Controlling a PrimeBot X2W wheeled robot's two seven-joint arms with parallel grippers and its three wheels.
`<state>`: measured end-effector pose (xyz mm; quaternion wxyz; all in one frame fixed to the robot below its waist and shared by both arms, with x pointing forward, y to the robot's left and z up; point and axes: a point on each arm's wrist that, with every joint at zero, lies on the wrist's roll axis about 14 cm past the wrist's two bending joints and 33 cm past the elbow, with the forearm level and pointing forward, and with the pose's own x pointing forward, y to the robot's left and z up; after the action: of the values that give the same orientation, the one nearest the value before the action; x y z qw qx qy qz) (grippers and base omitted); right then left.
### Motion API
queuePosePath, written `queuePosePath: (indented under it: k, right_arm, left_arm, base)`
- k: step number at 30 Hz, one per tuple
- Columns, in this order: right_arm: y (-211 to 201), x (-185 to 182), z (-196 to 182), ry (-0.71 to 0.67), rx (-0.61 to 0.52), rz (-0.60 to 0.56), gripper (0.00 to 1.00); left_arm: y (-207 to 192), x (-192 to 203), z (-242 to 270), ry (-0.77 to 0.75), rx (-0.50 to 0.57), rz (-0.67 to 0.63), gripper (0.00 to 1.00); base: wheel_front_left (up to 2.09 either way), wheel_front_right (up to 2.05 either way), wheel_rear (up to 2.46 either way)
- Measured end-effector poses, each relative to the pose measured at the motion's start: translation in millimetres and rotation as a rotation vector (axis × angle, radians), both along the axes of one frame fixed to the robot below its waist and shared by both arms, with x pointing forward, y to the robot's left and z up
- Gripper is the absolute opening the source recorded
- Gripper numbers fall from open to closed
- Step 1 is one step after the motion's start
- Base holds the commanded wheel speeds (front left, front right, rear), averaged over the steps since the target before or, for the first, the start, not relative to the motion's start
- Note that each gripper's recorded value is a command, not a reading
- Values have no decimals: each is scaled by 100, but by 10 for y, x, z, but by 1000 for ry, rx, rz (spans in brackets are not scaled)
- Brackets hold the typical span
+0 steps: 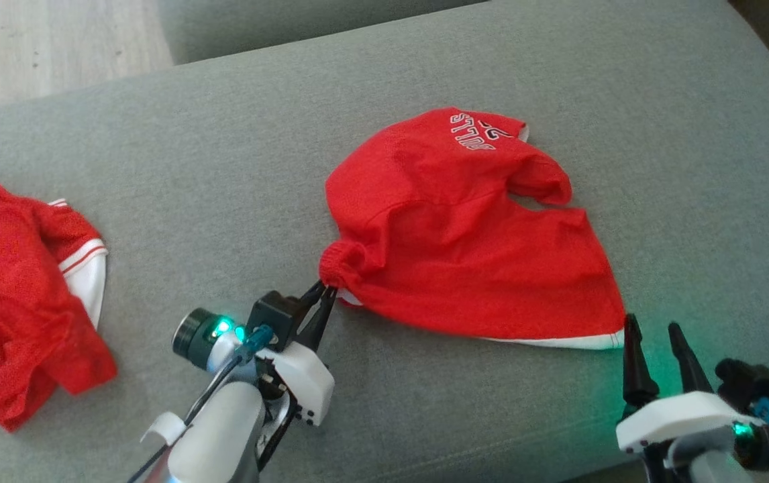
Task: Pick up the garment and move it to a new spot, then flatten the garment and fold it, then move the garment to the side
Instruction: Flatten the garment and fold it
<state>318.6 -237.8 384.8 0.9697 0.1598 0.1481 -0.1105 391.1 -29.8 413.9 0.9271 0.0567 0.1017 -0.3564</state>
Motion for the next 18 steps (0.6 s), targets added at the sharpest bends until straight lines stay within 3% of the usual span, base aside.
queuePosePath:
  k: [6, 16, 18]
  right_arm:
    - [75, -93, -243, 92, 30, 14, 100]
    - [297, 79, -355, 140, 57, 86, 100]
    - [311, 97, -374, 149, 57, 93, 39]
  left_arm:
    - [103, -60, 25, -7, -7, 32, 0]
    - [204, -118, 18, -5, -3, 57, 0]
    - [226, -117, 20, -6, -2, 64, 0]
  base:
    - [0, 0, 0]
    - [0, 0, 0]
    - [0, 0, 0]
